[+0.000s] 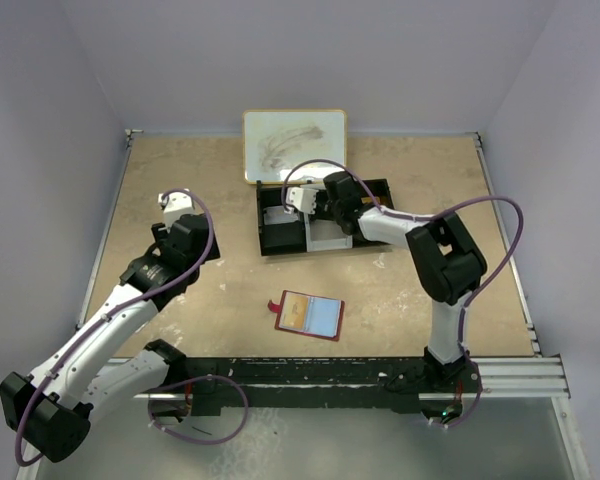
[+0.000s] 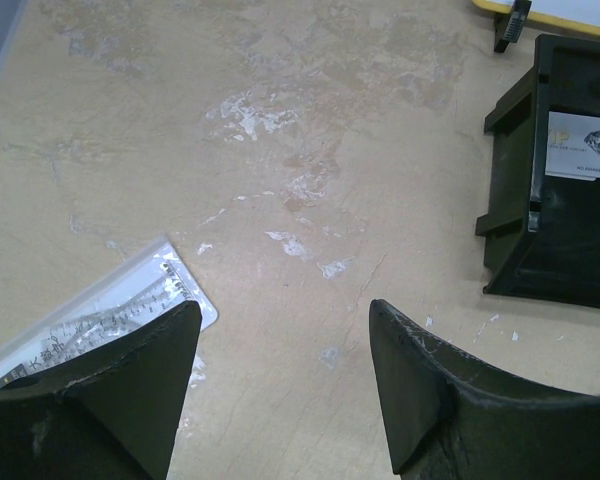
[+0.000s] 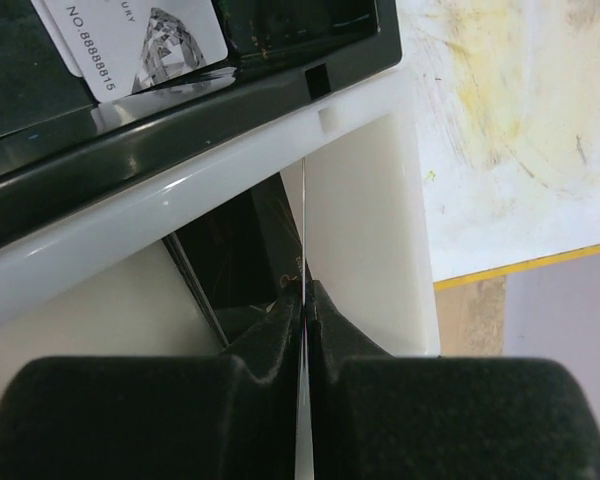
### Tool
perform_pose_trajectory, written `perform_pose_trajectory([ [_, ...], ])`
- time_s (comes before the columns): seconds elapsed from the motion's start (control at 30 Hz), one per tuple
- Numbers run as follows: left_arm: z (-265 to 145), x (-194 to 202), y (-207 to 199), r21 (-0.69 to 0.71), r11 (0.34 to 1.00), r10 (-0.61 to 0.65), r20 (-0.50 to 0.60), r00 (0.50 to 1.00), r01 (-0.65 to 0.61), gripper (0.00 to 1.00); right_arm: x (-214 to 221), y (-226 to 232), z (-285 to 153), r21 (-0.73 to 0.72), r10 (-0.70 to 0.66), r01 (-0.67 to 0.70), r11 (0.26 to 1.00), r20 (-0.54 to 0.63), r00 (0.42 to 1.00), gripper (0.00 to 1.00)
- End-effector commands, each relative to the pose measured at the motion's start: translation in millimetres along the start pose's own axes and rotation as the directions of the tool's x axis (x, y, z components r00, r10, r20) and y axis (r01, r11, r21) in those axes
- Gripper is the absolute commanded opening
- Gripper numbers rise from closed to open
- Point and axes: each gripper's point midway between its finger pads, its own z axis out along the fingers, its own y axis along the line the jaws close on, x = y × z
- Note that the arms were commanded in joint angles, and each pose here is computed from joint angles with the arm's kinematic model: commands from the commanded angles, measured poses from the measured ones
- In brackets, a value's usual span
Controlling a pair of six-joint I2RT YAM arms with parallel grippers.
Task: Take the credit cards out of the card holder
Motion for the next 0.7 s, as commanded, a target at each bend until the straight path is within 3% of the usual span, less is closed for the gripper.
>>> perform_pose_trajectory([
  [0.0,-1.3,-9.7,-2.0,0.010,1.000,-0.001,0.027,1.000,0.001,0.66,-11.2,-20.7,0.0,0.033,-0.026,0.025,0.999,0.012,1.000,0.06],
  [0.43,-0.3,-8.2,-3.6,0.015,1.000,0.004,0.018,1.000,-0.004,0.66,-0.5,-12.3,10.3,-0.007,-0.064,0.064,0.998,-0.036,0.997,0.09],
  [0.67,0.1,-7.7,-2.9,0.010,1.000,0.007,0.017,1.000,-0.007,0.65,-0.3,-10.1,5.4,-0.015,-0.042,0.041,0.999,-0.039,0.998,0.34],
])
